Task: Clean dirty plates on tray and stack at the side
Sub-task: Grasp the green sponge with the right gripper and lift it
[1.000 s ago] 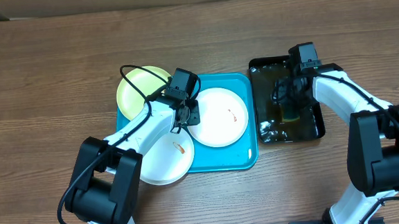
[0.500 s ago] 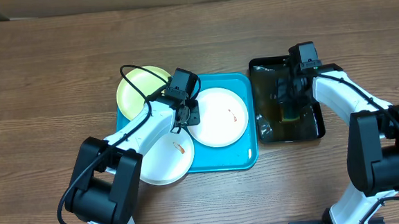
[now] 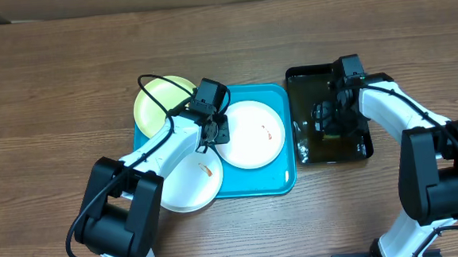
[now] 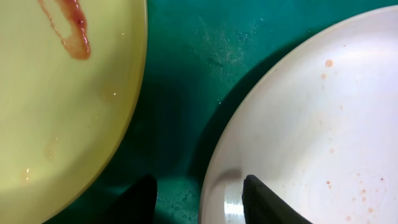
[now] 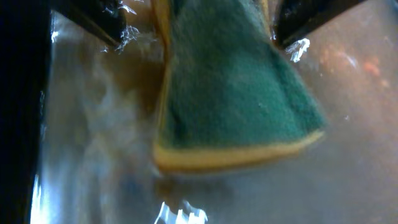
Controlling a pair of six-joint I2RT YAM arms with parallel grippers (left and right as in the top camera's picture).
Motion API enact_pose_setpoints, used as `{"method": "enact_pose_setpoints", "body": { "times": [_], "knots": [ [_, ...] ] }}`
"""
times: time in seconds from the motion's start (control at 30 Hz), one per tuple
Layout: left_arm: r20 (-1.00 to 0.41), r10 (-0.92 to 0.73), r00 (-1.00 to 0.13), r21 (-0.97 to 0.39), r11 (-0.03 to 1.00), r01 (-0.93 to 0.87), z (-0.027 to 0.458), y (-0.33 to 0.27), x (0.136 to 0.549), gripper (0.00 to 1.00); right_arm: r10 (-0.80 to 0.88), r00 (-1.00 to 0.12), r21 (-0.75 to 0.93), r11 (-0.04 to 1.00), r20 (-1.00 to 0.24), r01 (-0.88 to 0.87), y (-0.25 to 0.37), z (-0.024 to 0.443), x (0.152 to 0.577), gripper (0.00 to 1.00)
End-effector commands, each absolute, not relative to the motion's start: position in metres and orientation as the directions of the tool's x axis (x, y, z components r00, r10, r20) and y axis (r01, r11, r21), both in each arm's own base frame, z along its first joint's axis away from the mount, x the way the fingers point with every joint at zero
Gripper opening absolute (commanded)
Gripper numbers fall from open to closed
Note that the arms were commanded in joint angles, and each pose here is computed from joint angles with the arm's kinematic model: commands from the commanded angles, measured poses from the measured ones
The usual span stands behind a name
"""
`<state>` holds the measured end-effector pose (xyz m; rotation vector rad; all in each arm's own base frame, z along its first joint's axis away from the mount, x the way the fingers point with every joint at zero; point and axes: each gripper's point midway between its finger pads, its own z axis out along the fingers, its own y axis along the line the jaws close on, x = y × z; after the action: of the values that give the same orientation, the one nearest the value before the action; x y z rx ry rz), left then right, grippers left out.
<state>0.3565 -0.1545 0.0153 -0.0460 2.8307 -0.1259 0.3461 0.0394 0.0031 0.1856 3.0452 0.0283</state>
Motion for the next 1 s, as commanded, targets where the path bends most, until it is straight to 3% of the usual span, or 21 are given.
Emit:
{"method": "enact_pose_setpoints", "body": {
  "times": [0.0,0.13,0.23,0.33,0.37,0.47,0.63,0.8,0.9,0.97],
  "knots": [
    [-0.305,-0.025,-0.952,-0.09,0.996,0.003,0.014,-0.159,0.359,0.44,0.126,-0.989,0.015,0.992,-0.08,0.125,0.038,0.001,0.345,1.0],
    [-0.301,-0.024,-0.953,-0.088,0.996,0.003,0.012,-0.159,0.358,0.37,0.126,-0.988,0.02,0.992,-0.088,0.125,0.039,0.002,0.347,0.98],
    [-0.293,-0.022,-0.956,-0.084,0.996,0.002,0.009,-0.158,0.357,0.33,0.126,-0.988,0.02,0.992,-0.094,0.125,0.039,0.002,0.349,0.49],
    [-0.29,-0.022,-0.957,-0.082,0.997,0.002,0.006,-0.158,0.358,0.32,0.126,-0.986,0.022,0.992,-0.111,0.124,0.039,0.007,0.355,0.1],
    [-0.293,-0.022,-0.956,-0.084,0.997,0.002,0.006,-0.158,0.358,0.29,0.126,-0.985,0.023,0.992,-0.116,0.124,0.039,0.012,0.358,0.04],
    [-0.303,-0.024,-0.953,-0.088,0.996,0.004,0.007,-0.16,0.361,0.04,0.126,-0.985,0.023,0.992,-0.117,0.124,0.04,0.036,0.366,0.04],
    [-0.31,-0.025,-0.95,-0.089,0.996,0.003,0.008,-0.16,0.363,0.04,0.126,-0.989,0.014,0.992,-0.079,0.125,0.04,0.061,0.363,0.04],
    [-0.324,-0.04,-0.945,-0.084,0.996,-0.014,0.009,-0.154,0.368,0.11,0.121,-0.99,0.012,0.993,-0.074,0.121,0.039,0.063,0.362,0.04],
    [-0.328,-0.047,-0.944,-0.086,0.996,-0.02,0.009,-0.152,0.37,0.3,0.118,-0.991,0.007,0.993,-0.07,0.118,0.039,0.067,0.36,0.04],
    [-0.328,-0.047,-0.944,-0.088,0.996,-0.019,0.009,-0.153,0.37,0.32,0.118,-0.99,-0.007,0.993,-0.082,0.119,0.036,0.071,0.363,0.04]
  ]
}}
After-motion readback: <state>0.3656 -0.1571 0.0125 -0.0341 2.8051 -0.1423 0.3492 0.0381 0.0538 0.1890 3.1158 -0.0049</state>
